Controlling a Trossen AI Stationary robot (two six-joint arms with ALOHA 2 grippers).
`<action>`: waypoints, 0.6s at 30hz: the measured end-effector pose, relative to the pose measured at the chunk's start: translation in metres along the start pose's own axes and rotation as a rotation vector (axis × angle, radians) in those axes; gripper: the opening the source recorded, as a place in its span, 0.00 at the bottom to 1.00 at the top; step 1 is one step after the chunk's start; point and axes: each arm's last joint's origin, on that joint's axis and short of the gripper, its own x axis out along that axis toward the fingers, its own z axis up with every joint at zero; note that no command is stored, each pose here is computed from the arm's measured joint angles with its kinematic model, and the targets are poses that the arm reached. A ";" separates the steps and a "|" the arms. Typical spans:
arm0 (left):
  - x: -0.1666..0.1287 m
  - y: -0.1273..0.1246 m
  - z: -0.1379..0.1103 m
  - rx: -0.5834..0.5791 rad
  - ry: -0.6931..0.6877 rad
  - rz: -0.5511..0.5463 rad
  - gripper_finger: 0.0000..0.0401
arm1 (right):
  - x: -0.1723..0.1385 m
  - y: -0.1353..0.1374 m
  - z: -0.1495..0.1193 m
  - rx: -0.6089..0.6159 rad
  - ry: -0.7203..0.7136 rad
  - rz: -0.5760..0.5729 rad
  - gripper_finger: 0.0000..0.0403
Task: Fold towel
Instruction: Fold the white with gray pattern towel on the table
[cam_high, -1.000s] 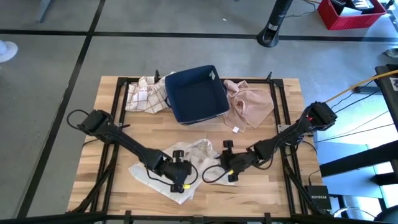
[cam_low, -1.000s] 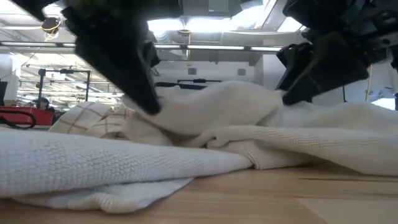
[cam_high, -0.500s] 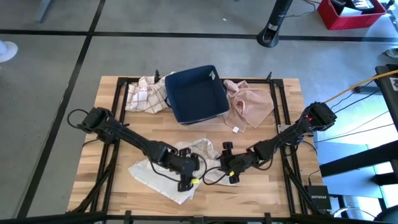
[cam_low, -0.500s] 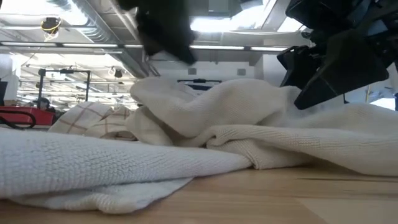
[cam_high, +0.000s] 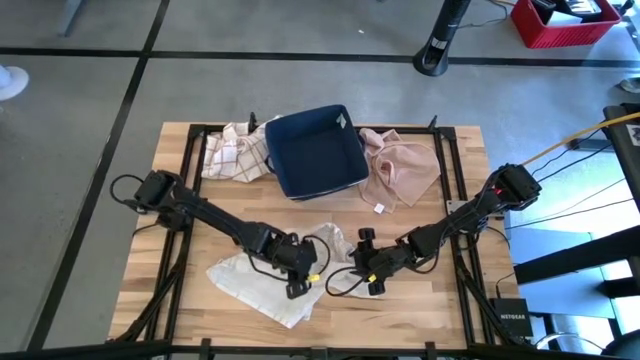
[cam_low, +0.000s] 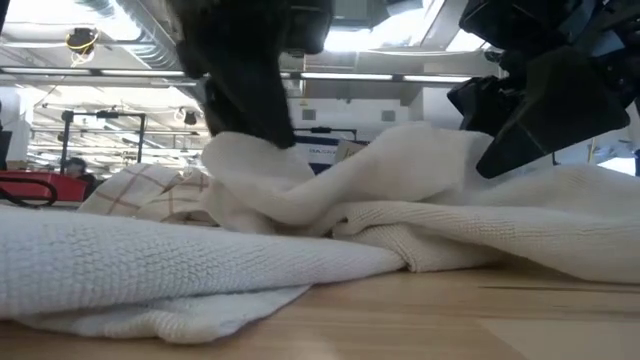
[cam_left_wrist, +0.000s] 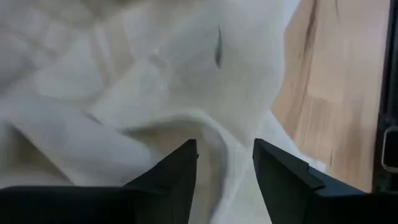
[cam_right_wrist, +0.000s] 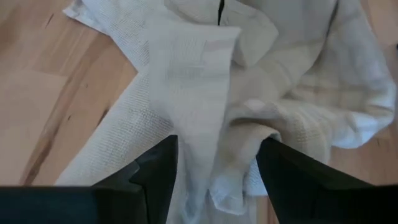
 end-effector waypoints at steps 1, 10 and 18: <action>0.001 0.000 -0.001 -0.007 -0.006 -0.005 0.37 | 0.000 0.000 0.000 0.000 0.000 0.000 0.53; 0.012 0.007 -0.008 0.076 -0.073 -0.017 0.33 | 0.000 0.000 0.001 -0.026 -0.007 -0.001 0.53; 0.010 -0.004 -0.016 0.291 -0.152 0.109 0.03 | 0.000 0.000 0.001 -0.028 -0.010 -0.010 0.53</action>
